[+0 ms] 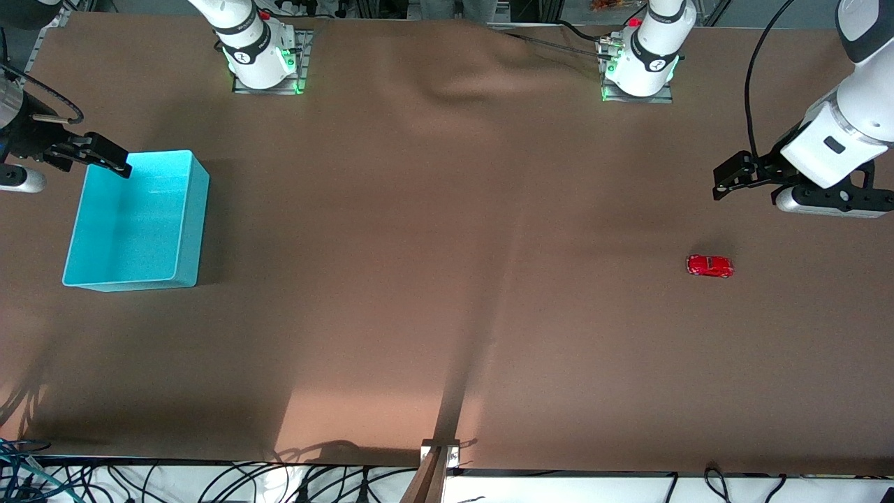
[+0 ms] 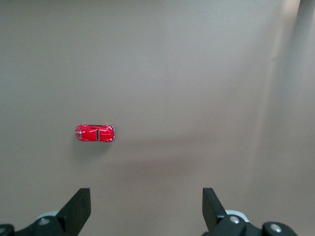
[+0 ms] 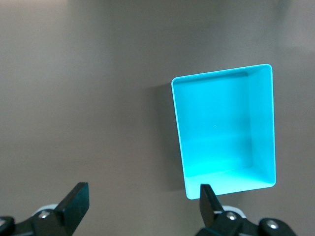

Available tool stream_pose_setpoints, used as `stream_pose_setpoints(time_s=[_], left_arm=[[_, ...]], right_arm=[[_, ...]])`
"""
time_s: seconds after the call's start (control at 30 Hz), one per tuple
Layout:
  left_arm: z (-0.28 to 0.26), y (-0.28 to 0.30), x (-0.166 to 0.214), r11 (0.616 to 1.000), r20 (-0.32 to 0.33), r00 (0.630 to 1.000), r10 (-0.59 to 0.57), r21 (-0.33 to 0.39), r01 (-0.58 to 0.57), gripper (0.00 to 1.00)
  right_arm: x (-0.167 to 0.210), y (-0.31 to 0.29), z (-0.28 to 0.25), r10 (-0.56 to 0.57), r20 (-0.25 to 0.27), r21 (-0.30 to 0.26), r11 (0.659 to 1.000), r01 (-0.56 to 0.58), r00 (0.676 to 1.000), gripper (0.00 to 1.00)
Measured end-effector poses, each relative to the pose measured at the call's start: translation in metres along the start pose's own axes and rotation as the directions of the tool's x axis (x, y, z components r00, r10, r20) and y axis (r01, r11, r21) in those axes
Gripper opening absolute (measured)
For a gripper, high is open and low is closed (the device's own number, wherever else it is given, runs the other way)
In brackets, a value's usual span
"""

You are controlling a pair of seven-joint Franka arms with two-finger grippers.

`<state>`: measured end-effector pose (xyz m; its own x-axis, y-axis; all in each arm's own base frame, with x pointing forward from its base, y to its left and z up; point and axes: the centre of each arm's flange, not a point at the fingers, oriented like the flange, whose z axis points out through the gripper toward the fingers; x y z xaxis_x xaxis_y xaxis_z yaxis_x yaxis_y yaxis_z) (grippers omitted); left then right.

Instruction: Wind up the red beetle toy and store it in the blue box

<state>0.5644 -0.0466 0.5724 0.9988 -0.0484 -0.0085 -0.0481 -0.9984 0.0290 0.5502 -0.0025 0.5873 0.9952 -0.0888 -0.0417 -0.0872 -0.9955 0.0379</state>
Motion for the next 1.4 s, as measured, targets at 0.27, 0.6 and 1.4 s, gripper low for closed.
stream_pose_setpoints(time_s=[0.27,0.6,1.4], left_arm=[[0.0,0.0,0.0,1.0,0.004,1.0,0.002,0.001,-0.002,1.0],[0.0,-0.002,0.0,0.999,0.004,1.0,0.021,0.035,-0.021,1.0],[0.021,-0.011,0.001,0.977,0.055,0.976,0.211,0.025,-0.213,1.0]], right_arm=[[0.0,0.0,0.0,0.0,0.0,0.0,1.0,0.0,1.0,1.0],[0.0,0.0,0.0,0.0,0.0,0.0,1.0,0.0,1.0,1.0],[0.0,0.0,0.0,0.001,0.001,0.0,1.0,-0.001,1.0,1.0]])
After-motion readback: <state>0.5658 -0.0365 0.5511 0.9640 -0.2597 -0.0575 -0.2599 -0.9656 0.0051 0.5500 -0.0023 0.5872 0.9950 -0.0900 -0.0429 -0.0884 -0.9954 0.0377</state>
